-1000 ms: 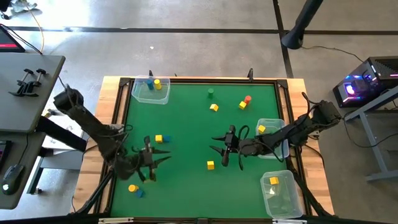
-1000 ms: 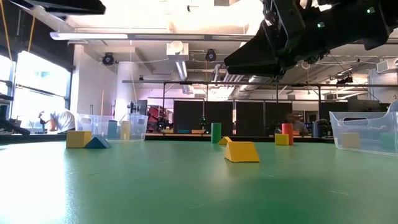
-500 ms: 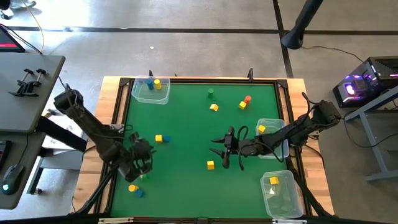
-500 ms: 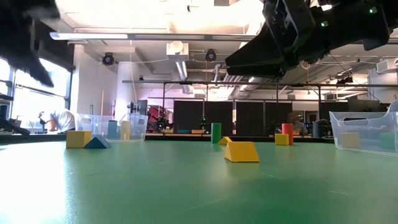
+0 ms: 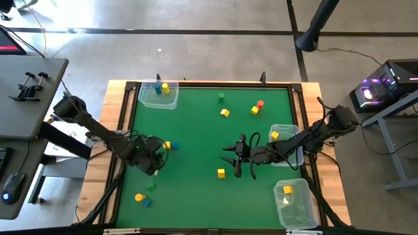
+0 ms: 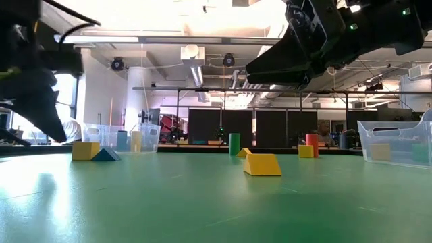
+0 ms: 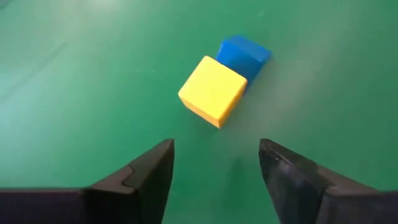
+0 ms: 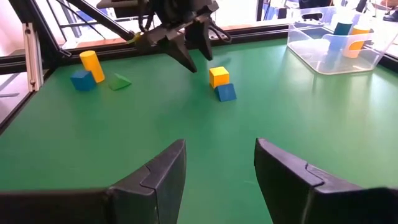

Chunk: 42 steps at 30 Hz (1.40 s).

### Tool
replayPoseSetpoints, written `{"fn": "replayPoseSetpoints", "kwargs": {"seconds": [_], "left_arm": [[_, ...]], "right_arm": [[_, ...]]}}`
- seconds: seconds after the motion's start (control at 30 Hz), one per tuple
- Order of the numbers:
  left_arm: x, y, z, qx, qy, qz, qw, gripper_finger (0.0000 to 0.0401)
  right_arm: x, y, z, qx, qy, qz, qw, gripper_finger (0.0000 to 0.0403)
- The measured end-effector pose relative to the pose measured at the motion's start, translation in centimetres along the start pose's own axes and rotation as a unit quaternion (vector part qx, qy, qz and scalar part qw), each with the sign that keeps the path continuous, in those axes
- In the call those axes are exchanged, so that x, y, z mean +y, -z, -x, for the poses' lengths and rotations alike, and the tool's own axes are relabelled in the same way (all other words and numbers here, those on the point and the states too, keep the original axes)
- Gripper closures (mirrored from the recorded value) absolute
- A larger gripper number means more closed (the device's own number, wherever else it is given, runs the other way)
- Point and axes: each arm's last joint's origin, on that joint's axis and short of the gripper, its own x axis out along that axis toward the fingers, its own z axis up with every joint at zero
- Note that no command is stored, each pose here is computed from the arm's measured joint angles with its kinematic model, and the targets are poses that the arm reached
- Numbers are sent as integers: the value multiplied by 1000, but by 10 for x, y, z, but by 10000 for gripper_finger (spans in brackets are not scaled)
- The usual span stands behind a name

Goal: Sort blocks by size
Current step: Put the green triangular block into the bottom transparent bin

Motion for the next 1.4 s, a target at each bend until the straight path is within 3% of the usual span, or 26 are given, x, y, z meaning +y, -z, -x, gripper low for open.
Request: {"fn": "replayPoseSetpoints", "kwargs": {"seconds": [0.37, 0.47, 0.6, 0.77, 0.97, 1.17, 1.4], "left_arm": [[7, -12, -15, 3, -7, -25, 1000, 151], [6, -9, -16, 66, 25, -33, 997, 151], [-3, -11, -8, 163, 94, 18, 982, 151], [-24, -16, 17, 183, 141, 37, 972, 157], [-46, 1, 43, 253, 128, 92, 954, 158], [-69, 29, 50, 352, 113, 155, 916, 159], [-79, 44, 38, 356, 86, 143, 919, 159]], "right_arm": [[0, 0, 0, 0, 0, -1, 1000, 222], [0, 0, 0, 0, 0, -1, 1000, 222], [0, 0, 0, 0, 1, -1, 1000, 222], [-1, 0, -1, 0, 3, 3, 1000, 222], [-2, 0, -1, 0, 4, 34, 999, 222], [-2, 0, -1, 0, 4, 59, 998, 222], [-2, 0, -1, 0, 4, 59, 998, 222]]}}
